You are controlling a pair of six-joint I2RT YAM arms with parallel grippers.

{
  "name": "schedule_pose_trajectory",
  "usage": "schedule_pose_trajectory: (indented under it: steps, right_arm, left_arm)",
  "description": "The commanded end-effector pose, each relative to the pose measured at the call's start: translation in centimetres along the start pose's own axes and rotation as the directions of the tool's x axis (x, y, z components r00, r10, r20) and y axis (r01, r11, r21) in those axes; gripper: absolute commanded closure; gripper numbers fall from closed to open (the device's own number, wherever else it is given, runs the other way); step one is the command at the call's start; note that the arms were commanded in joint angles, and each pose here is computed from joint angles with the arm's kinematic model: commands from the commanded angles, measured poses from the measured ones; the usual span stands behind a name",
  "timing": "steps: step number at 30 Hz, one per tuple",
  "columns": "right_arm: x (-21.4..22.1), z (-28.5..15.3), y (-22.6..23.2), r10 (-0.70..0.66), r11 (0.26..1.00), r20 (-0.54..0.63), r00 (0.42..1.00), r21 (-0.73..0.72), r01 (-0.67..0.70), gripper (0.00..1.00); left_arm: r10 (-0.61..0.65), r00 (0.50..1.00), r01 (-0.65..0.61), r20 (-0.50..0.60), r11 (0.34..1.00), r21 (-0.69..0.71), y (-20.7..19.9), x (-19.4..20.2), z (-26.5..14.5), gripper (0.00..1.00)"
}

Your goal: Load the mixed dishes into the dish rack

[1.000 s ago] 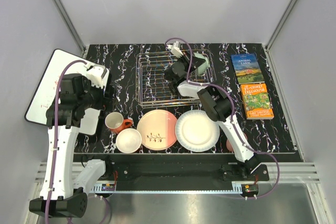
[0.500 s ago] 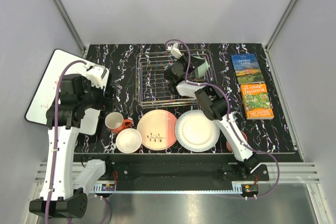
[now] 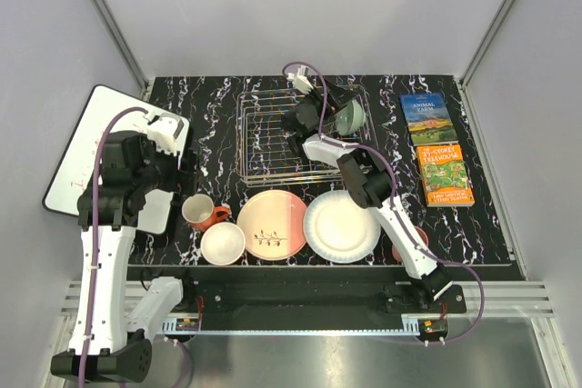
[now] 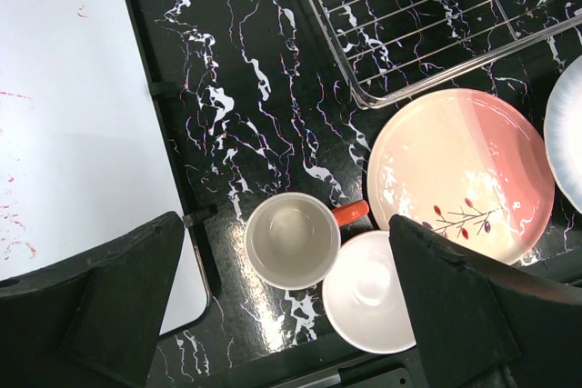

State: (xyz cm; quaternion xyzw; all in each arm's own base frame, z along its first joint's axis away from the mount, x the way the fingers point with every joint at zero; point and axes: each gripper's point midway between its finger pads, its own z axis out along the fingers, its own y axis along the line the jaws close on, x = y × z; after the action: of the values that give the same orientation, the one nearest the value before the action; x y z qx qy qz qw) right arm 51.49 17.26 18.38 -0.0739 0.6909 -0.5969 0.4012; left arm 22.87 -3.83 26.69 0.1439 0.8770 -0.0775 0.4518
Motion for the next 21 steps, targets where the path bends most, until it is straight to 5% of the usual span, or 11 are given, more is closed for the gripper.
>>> schedule_pose_trajectory:
  steps: [1,7,15,19,20,21]
  right_arm:
    - [1.2,-1.4,-4.9,0.37,0.924,-0.175,0.912,-0.03,-0.381,0.09]
    - [-0.6,-2.2,-13.2,0.448,0.885,-0.163,0.879,-0.059,-0.462,0.03]
    - [0.9,-5.1,-29.4,0.639,0.745,-0.123,0.759,-0.147,-0.651,0.0]
    - [2.6,-8.8,-44.0,0.818,0.566,0.072,0.57,-0.276,-0.777,0.0]
    - [4.4,-8.3,-48.0,0.907,0.413,0.055,0.417,-0.306,-0.858,0.0]
    - [3.1,-9.2,-48.0,0.833,0.545,0.121,0.54,-0.347,-0.763,0.0]
  left_arm:
    - [0.026,0.999,-0.025,0.044,0.999,-0.02,0.4,-0.9,0.0,0.01]
    - [0.02,0.999,-0.019,0.045,1.0,-0.017,0.4,-1.2,0.0,0.01]
    - [0.057,0.998,-0.056,0.011,0.998,-0.025,0.6,-0.7,-0.3,0.01]
    - [0.106,0.994,-0.108,-0.022,0.989,-0.099,2.2,-0.4,-0.4,0.01]
    - [0.122,0.992,-0.124,-0.022,0.988,-0.097,2.4,-0.7,-0.3,0.01]
    - [0.126,0.992,-0.127,-0.019,0.988,-0.092,2.3,-0.9,-0.2,0.01]
